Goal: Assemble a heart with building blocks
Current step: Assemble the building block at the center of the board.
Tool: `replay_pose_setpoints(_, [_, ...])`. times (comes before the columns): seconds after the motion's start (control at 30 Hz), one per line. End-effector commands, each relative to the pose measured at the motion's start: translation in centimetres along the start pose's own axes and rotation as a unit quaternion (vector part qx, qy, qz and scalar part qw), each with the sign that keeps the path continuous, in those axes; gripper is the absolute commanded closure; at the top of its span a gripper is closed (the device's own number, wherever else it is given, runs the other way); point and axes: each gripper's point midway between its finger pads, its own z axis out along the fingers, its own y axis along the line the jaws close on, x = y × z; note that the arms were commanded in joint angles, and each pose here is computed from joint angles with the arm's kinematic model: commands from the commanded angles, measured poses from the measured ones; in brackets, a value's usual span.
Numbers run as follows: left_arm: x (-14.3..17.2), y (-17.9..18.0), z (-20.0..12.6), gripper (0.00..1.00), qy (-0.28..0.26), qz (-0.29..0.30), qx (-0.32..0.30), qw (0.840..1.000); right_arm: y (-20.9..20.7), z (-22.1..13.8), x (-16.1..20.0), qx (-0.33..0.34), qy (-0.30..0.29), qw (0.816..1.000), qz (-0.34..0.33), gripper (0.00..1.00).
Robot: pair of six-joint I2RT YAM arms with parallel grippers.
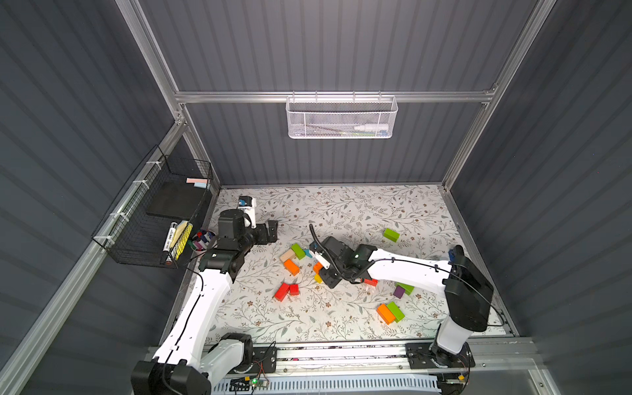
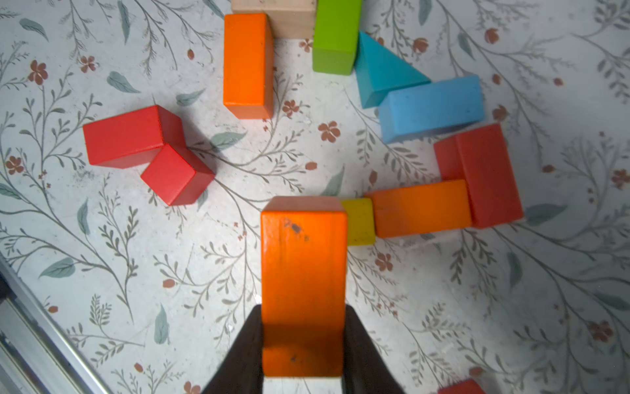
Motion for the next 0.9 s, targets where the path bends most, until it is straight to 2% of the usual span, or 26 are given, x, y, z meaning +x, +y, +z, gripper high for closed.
replay_pose_setpoints(0.0, [0.0,1.4,-0.4,0.01,-0.007,-0.025,-0.024,0.999,1.2,0.5,-1.2,-0.010,0.005,1.000,-0.017,0.79])
replay_pose_setpoints(0.3, [-0.2,2.9,-0.5,0.01,-0.013,-0.047,-0.037,0.998,3.1,3.5,-2.1,-0.026,0.018,0.999,-0.015,0.79])
replay_pose_setpoints(0.87, [0.1,2.2,-0.2,0.01,-0.008,-0.034,-0.014,0.999,3.2,6.9,-1.7,-0.017,0.045,0.999,-0.001,0.79])
